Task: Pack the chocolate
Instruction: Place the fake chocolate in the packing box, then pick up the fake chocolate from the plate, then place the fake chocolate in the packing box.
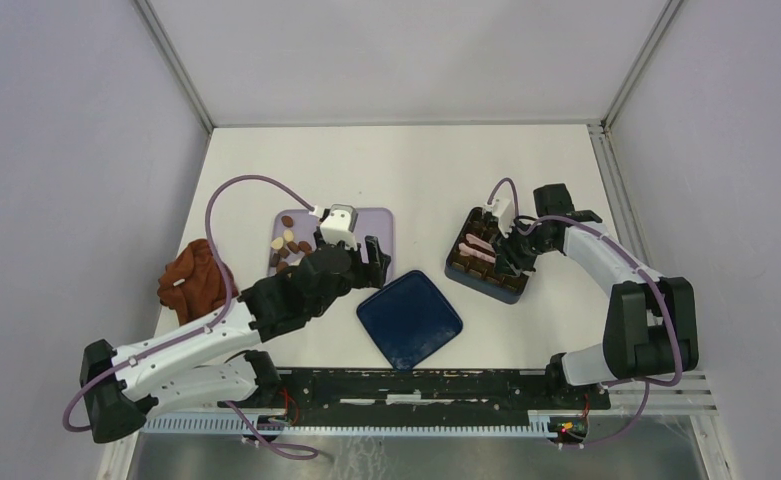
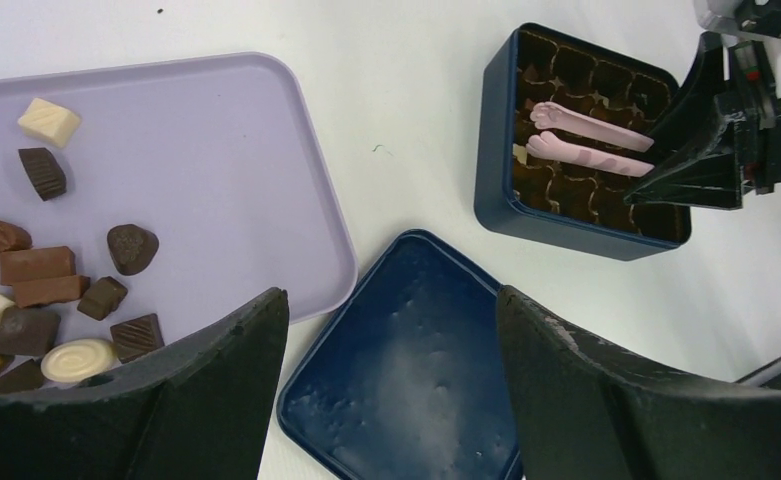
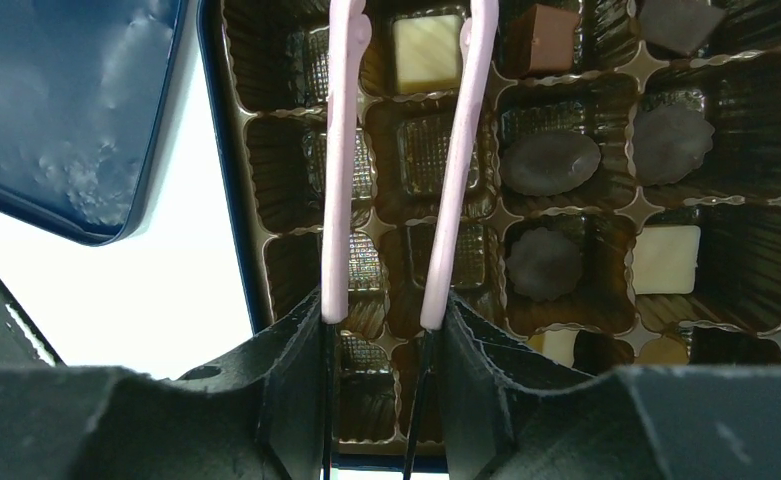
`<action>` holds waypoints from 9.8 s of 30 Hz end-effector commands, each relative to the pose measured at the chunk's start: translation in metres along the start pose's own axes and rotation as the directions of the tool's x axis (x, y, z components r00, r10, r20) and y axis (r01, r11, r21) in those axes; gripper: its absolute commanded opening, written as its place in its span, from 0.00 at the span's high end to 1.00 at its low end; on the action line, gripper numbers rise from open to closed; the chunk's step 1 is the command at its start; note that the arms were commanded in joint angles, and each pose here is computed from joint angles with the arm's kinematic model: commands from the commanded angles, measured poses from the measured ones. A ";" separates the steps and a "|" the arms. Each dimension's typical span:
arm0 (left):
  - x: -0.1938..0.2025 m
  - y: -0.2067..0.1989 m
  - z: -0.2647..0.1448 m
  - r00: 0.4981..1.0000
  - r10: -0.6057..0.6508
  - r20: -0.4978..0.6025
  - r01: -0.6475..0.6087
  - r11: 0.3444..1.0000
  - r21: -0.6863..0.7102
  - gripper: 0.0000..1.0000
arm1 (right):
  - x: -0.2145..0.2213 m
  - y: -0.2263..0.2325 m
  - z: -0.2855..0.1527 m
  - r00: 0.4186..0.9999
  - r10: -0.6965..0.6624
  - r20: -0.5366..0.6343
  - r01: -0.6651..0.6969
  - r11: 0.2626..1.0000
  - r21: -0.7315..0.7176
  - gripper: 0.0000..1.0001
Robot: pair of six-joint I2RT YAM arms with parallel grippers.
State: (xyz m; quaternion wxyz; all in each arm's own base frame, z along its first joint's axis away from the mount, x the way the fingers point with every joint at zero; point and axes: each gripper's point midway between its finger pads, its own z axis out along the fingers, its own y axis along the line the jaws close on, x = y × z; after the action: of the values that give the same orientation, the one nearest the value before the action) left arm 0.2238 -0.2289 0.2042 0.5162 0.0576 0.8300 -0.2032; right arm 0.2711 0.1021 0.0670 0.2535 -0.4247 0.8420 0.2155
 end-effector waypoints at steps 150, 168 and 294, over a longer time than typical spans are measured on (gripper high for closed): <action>-0.085 0.199 -0.038 0.991 0.036 0.132 0.026 0.896 -0.442 0.00 | -0.195 0.127 0.108 0.853 -0.522 0.007 0.515 0.840 -0.172 0.78; -0.082 0.201 -0.036 0.992 0.035 0.118 0.022 0.891 -0.453 0.00 | -0.183 0.094 0.039 0.896 -0.437 0.083 0.444 0.891 -0.094 0.78; -0.098 0.203 -0.058 0.975 0.049 0.218 0.065 0.873 -0.484 0.00 | -0.207 0.128 0.176 0.743 -0.666 -0.072 0.653 0.744 -0.146 0.61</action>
State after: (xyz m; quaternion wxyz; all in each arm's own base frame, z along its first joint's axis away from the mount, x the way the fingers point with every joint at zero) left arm 0.2803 -0.0139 0.2481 0.5870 -0.1048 0.8028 -0.0049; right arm 0.3052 0.3888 0.0649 0.2219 -0.7159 0.6455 0.1468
